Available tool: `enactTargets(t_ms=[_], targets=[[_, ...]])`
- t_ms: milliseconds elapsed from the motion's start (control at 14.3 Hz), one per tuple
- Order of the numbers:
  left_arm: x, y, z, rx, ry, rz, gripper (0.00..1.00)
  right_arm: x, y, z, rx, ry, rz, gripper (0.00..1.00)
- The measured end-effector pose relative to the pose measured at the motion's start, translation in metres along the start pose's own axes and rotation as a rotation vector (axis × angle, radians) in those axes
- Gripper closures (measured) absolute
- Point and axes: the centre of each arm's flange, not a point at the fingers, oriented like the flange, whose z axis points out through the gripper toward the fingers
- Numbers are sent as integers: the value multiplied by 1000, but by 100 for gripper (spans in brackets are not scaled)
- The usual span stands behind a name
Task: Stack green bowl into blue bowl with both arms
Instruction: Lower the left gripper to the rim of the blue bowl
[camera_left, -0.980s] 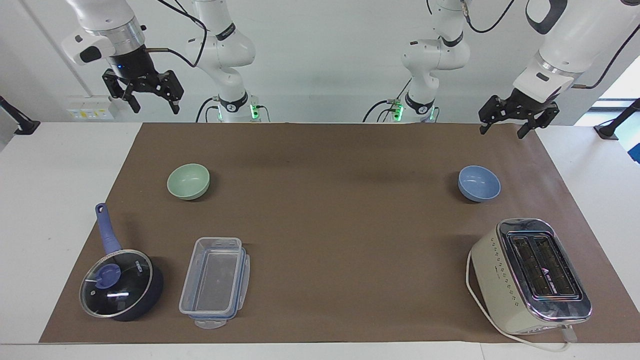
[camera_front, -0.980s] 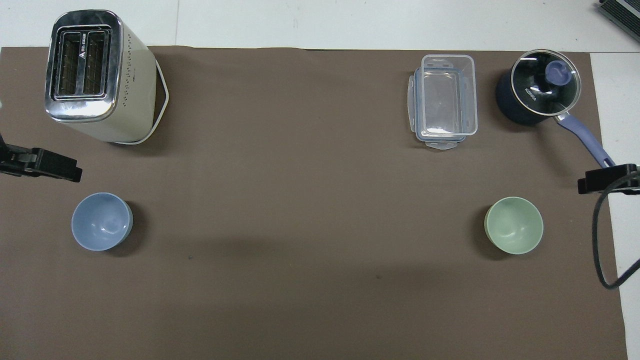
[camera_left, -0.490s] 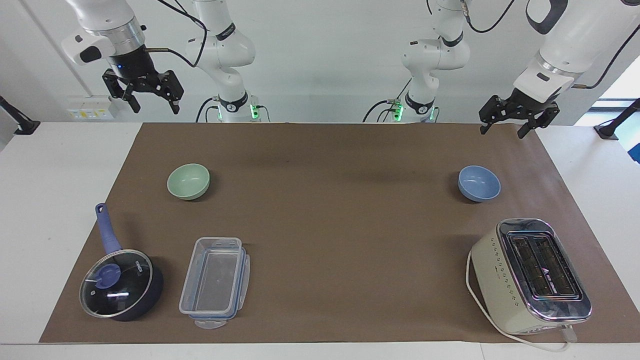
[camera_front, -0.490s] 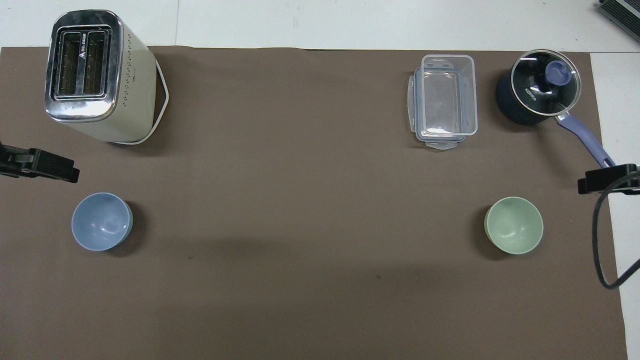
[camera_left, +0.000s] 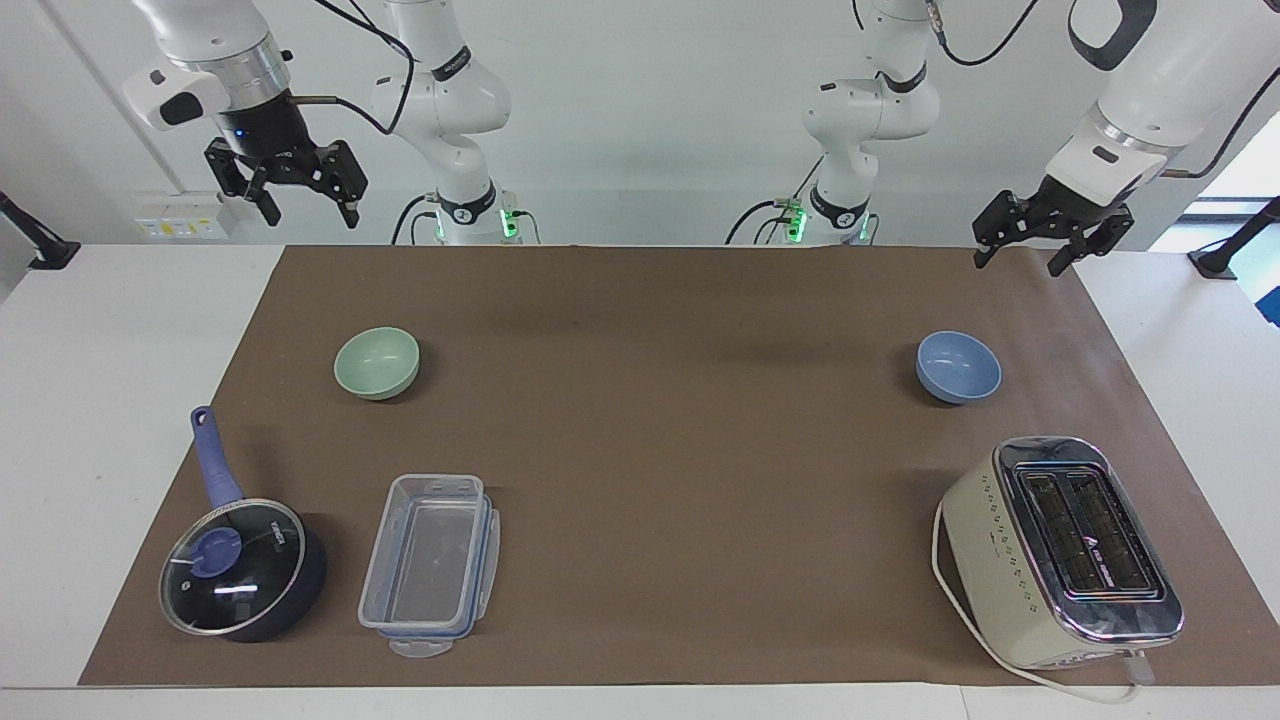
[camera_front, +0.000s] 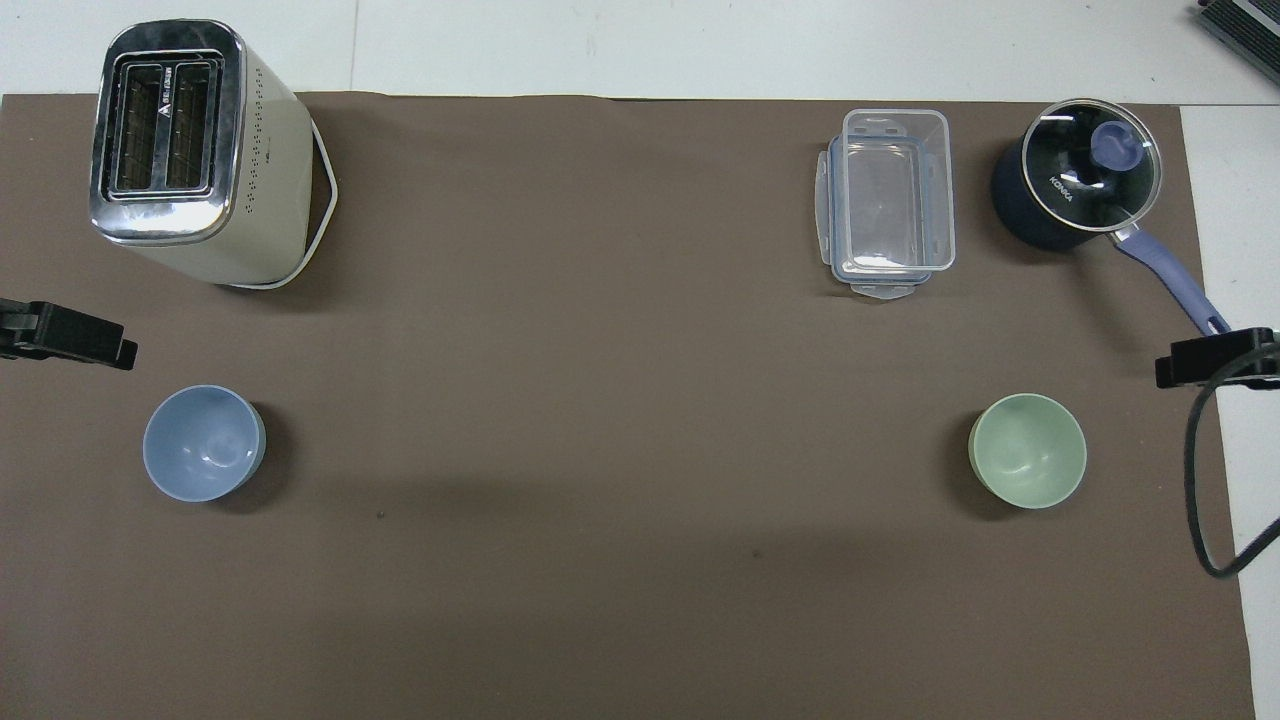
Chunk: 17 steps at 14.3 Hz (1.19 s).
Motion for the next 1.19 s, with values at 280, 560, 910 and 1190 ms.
enactTargets(t_ms=[280,560,910,1190], targets=[[-5,-13,9,-22,-9,23,0,0,0,0,0,0,0,0],[-12,-30,22,-63,0,14,0,0,0,0,0,0,0,0],[-22,-79,51,-107,17,23,0,0,0,0,0,0,0,0],[-33,-118,74,-145,41,21,0,0,0,0,0,0,0,0]])
